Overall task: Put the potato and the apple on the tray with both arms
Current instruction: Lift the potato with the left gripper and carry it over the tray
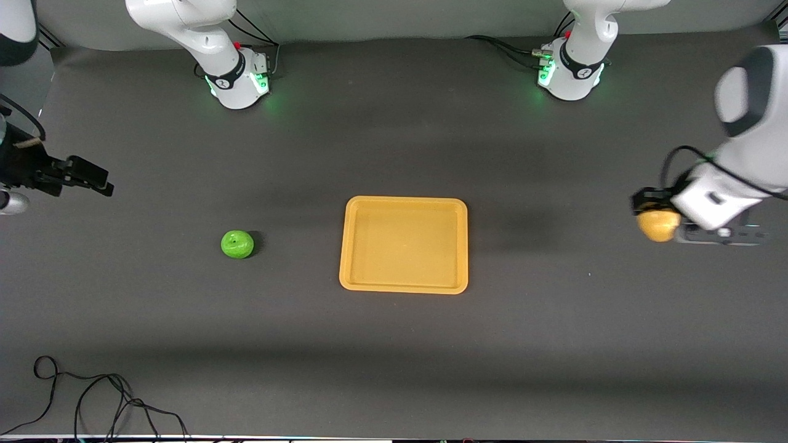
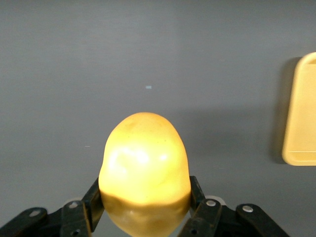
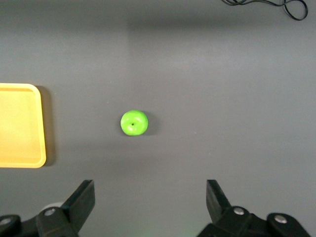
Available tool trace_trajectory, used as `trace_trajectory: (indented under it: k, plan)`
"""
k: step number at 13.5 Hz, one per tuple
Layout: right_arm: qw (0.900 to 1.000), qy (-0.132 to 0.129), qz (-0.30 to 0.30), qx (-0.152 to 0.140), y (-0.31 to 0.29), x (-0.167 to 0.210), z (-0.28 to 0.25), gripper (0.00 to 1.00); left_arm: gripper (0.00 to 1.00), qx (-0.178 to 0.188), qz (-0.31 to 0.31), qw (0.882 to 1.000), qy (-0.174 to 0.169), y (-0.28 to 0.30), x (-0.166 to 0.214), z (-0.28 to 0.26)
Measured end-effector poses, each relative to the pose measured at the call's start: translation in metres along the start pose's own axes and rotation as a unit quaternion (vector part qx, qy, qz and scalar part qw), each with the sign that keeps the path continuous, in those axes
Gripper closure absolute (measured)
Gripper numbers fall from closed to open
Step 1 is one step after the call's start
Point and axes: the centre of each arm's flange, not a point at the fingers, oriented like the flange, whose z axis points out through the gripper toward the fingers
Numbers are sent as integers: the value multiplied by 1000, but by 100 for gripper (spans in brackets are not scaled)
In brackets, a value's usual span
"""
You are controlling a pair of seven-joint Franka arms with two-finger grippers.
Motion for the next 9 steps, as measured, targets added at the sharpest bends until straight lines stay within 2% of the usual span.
trace_trajectory:
  k: [2,5,9]
  plan:
    - [1000,-3,-2,0,-2,-6,-15,0,30,-17,-4,1000,-1,76,-9,4]
    - [1000,-15,-1,-2,-2,-3,-6,0,30,-32,-14,999,11,182,-28,16]
    - [1000,-23,-2,-5,-3,2,2,0,30,-51,-26,998,7,304,-54,34]
